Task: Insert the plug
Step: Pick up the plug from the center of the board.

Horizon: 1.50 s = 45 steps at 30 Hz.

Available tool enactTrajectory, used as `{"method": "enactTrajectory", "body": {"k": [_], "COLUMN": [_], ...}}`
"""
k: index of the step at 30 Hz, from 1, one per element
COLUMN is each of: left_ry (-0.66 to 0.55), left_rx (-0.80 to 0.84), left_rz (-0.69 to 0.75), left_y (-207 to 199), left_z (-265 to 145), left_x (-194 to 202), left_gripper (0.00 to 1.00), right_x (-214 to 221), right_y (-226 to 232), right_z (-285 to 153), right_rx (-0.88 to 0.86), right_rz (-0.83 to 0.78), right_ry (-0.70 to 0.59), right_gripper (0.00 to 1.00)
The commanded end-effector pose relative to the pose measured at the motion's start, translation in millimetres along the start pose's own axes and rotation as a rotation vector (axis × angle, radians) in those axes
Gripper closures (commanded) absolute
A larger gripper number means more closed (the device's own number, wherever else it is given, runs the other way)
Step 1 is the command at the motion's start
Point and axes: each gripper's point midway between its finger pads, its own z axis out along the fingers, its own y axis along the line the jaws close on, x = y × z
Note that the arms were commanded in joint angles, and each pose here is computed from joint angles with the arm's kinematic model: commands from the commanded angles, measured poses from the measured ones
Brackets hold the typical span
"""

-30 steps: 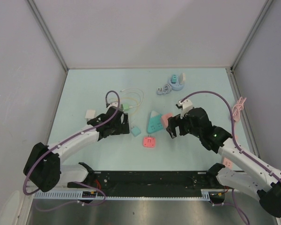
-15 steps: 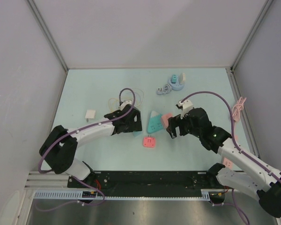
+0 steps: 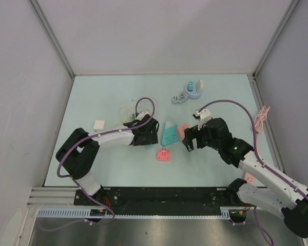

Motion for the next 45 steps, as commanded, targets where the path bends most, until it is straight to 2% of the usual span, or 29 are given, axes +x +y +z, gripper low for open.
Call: {"method": "enactTrajectory", "body": {"k": [1, 4, 5, 7, 11, 13, 14, 18, 22, 28, 34, 45], "left_ry": [-0.027, -0.019, -0.018, -0.013, -0.018, -0.018, -0.019, -0.035, -0.064, -0.076, -0.073, -0.08], "left_rx": [0.022, 0.047, 0.056, 0.083, 0.121, 0.14, 0.146, 0.2, 0.285, 0.363, 0.458, 0.559], "left_rz": [-0.044, -0.054, -0.058, -0.067, -0.085, -0.093, -0.098, -0.131, -0.179, -0.221, -0.262, -0.323], "left_y": [-9.6, -13.7, -14.5, -18.2, -20.3, -22.6, -22.6, -26.7, -33.9, -36.0, -44.4, -51.0], "left_z": [2.3, 3.1, 2.4, -1.5, -7.5, -11.6, -13.1, -28.1, -51.3, -75.8, -105.9, -134.9], "left_x": [-4.7, -1.3, -1.2, -0.7, 1.1, 0.6, 0.9, -2.6, -9.0, -10.4, -14.8, -18.8], "left_gripper": [0.26, 0.31, 0.37, 0.41, 0.55, 0.58, 0.63, 0.67, 0.74, 0.76, 0.76, 0.77], "right_x": [-6.3, -5.9, -7.3, -8.1, -9.4, -6.4, -5.7, -7.4, -7.4, 2.8, 1.0, -2.3], "right_y": [5.9, 10.2, 12.0, 17.2, 28.3, 37.9, 40.8, 59.1, 87.1, 125.0, 144.1, 157.1], "right_z": [2.3, 2.1, 0.7, -1.5, -4.7, -3.4, -3.1, 0.0, 5.6, 20.6, 27.3, 53.6], "right_rx": [-0.036, -0.06, -0.07, -0.088, -0.109, -0.128, -0.132, -0.138, -0.171, -0.189, -0.083, 0.044], "right_rz": [-0.008, -0.015, -0.021, -0.035, -0.068, -0.094, -0.109, -0.161, -0.221, -0.341, -0.503, -0.565], "right_ry": [-0.024, -0.022, -0.028, -0.035, -0.049, -0.044, -0.044, -0.068, -0.097, -0.138, -0.266, -0.405], "right_gripper": [0.02, 0.03, 0.03, 0.03, 0.02, 0.03, 0.03, 0.03, 0.03, 0.03, 0.05, 0.1]}}
